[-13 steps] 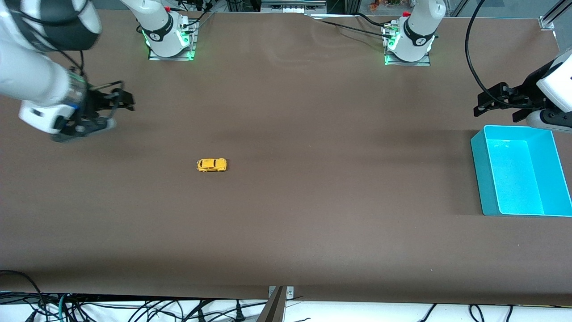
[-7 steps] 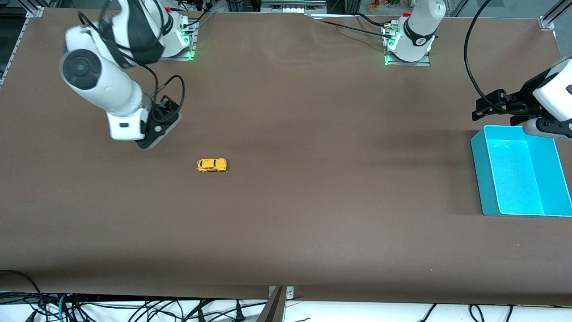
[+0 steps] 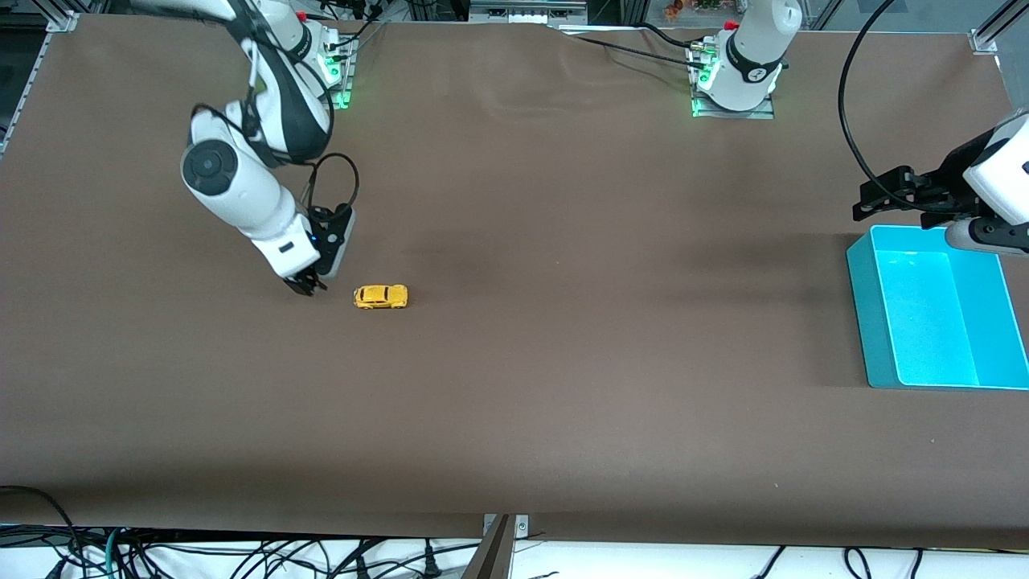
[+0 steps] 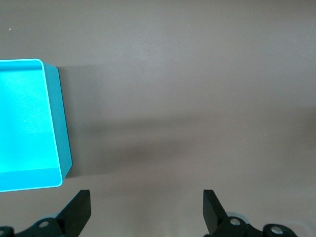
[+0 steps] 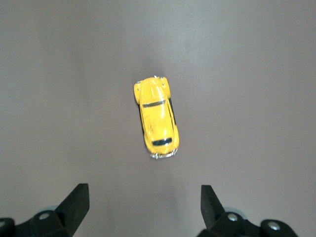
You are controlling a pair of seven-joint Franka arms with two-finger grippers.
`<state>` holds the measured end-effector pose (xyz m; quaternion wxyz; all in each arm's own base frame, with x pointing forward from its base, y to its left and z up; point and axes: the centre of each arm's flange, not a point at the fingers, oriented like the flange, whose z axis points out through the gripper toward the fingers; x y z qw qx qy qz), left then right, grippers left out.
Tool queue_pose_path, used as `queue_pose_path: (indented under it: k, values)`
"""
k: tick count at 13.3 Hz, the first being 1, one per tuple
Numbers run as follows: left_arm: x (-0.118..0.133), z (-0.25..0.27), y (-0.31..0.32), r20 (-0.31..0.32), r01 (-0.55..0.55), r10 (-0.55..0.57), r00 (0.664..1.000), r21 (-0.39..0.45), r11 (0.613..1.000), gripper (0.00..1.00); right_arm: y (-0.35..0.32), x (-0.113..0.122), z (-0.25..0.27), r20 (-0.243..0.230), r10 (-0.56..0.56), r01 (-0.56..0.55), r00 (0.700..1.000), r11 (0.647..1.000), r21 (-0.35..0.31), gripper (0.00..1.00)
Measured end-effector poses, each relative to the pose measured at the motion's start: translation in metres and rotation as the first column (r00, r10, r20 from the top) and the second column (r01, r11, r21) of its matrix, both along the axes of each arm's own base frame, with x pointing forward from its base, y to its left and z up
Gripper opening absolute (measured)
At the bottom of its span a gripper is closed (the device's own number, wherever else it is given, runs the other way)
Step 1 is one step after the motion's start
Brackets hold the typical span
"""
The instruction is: Wind and store yellow beetle car
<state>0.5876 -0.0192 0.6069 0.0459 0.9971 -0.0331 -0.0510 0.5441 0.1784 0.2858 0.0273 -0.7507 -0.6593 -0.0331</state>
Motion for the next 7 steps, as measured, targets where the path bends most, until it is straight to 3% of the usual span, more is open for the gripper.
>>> queue_pose_path:
  k: [3,7]
  values:
    - [0.000,0.000,-0.001,-0.001,0.002,-0.002,1.000,0.000,1.000,1.00,0.021,-0.002,-0.039,0.009,0.095,-0.096,0.995,0.995,0.037,1.00]
    - [0.001,-0.003,-0.008,-0.005,0.015,-0.015,1.000,-0.001,1.000,1.00,0.049,-0.008,-0.063,0.039,0.140,-0.142,0.989,0.988,0.064,1.00]
